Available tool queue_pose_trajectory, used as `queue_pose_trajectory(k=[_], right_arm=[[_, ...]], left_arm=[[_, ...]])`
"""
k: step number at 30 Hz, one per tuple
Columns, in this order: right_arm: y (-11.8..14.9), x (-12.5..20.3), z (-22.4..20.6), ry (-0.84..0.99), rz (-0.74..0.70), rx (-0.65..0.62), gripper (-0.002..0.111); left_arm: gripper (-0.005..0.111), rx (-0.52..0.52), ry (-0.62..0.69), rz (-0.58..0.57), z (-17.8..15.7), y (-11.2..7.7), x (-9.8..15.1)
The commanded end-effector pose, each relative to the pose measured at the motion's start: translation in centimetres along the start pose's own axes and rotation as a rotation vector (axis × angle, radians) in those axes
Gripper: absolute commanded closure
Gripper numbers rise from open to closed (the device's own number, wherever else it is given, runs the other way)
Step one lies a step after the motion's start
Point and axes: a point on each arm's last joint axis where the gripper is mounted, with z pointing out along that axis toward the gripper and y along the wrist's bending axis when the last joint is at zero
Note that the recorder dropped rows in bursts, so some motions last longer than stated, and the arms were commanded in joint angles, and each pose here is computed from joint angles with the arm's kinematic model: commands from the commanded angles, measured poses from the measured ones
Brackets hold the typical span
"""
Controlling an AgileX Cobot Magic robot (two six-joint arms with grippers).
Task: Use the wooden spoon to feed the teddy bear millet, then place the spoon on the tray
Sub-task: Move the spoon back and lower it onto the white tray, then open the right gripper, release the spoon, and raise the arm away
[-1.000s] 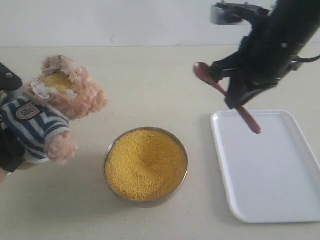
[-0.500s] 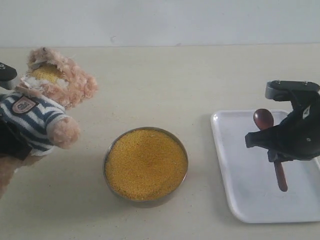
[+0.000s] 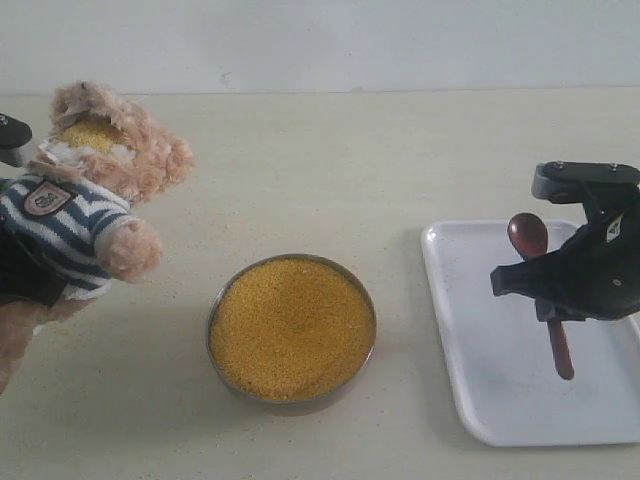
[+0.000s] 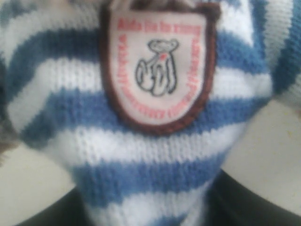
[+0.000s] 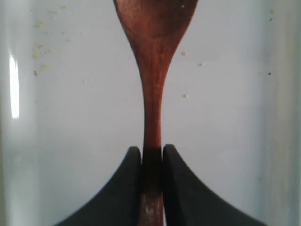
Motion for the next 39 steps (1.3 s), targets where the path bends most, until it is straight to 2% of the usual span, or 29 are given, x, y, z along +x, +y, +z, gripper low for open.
queue_pose_trajectory(k=[1, 4, 15, 17, 23, 25, 29, 39], right_arm=[[-0.1, 0.2, 0.0, 0.005, -0.028, 0.005, 0.108], [-0.1, 0.2, 0.0, 0.005, -0.033, 0.005, 0.103], [-0.2, 0.2, 0.0, 0.006, -0.049, 0.011, 0.072], [-0.2, 0.2, 0.0, 0.008, -0.049, 0.011, 0.069], [0.0, -0.7, -0.7, 0.031, -0.061, 0.02, 0.069], [0.0, -1.5, -1.4, 0.055, -0.086, 0.039, 0.074], [0.0, -2.8, -3.2, 0.035, -0.126, 0.065, 0.108], [0.4, -3.4, -10.8, -0.397, -0.117, -0.007, 0.108]], left_arm=[[0.103, 0.001, -0.037, -0.015, -0.4, -0.1, -0.4], [0.103, 0.001, -0.037, -0.015, -0.4, -0.1, -0.4], [0.103, 0.001, -0.037, -0.015, -0.4, -0.1, -0.4], [0.103, 0.001, -0.037, -0.015, -0.4, -0.1, -0.4], [0.103, 0.001, -0.039, -0.015, -0.4, -0.1, -0.4], [0.103, 0.001, -0.041, -0.015, -0.4, -0.1, -0.4], [0.103, 0.002, -0.041, -0.053, -0.4, -0.1, -0.4], [0.103, 0.002, -0.041, -0.079, -0.4, -0.1, -0.4]])
